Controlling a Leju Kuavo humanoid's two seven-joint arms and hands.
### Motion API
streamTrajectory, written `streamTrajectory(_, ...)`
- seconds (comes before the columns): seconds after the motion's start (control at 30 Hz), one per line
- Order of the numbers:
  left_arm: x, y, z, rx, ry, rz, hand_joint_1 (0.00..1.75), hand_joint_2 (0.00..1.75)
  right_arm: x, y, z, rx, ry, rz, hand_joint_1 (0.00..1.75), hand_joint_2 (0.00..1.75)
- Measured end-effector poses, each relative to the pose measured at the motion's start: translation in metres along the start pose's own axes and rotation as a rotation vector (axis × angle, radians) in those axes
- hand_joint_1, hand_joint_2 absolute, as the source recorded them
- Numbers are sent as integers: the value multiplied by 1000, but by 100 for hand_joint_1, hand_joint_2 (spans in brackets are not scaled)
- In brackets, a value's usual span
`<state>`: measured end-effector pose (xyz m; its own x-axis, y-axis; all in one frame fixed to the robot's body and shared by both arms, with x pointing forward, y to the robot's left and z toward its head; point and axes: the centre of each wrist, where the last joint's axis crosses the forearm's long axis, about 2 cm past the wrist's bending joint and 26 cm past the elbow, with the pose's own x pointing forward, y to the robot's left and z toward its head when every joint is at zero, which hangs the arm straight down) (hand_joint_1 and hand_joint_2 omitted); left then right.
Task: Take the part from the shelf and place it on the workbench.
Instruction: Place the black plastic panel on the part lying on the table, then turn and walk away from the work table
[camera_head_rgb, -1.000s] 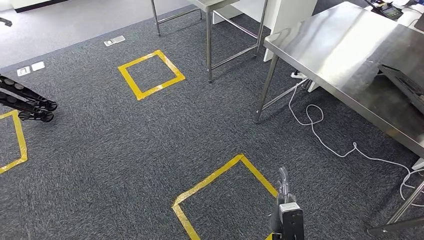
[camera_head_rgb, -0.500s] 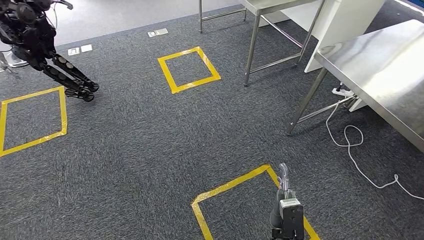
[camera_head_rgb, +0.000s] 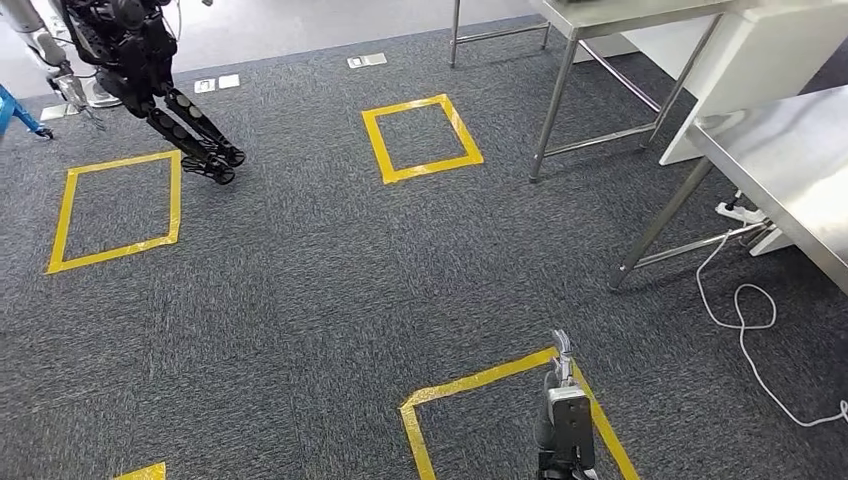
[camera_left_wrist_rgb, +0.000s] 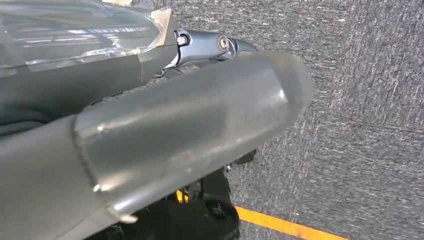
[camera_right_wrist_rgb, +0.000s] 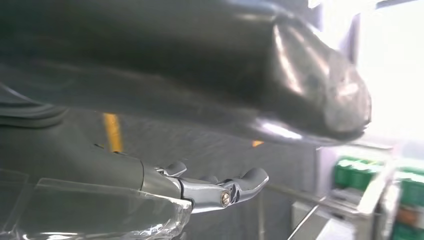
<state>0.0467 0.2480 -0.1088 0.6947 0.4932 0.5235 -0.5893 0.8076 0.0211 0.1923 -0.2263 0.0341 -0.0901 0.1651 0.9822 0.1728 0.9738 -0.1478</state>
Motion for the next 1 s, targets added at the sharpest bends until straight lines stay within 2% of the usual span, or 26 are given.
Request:
streamTrajectory(0.17, 0, 0, 0, 0, 5, -9, 0, 0, -53, -4, -1, -22, 163, 124, 0, 0)
streamTrajectory(0.27, 1, 0, 0, 3, 5, -10, 0, 0, -75, -10, 8, -14, 263, 173, 0, 0)
streamTrajectory(0.4, 0, 0, 0, 9, 15, -19, 0, 0, -98, -17, 24, -1, 572, 300, 0, 0)
streamTrajectory(0.5, 0, 0, 0, 13, 25, -29, 0, 0, -112, -23, 49, 27, 819, 388, 0, 0)
streamTrajectory(0.63, -3, 3, 1, 20, 41, -30, 0, 0, -124, -29, 88, 49, 1108, 347, 0, 0)
streamTrajectory(0.77, -3, 3, 1, 35, 51, -21, 0, 0, -129, -31, 119, 21, 1340, 315, 0, 0)
streamTrajectory(0.87, -3, 3, 1, 49, 73, -28, 0, 0, -130, -31, 133, 32, 1442, 355, 0, 0)
streamTrajectory(1.0, -2, 3, 1, 40, 85, -42, 0, 0, -129, -25, 139, 51, 1475, 382, 0, 0)
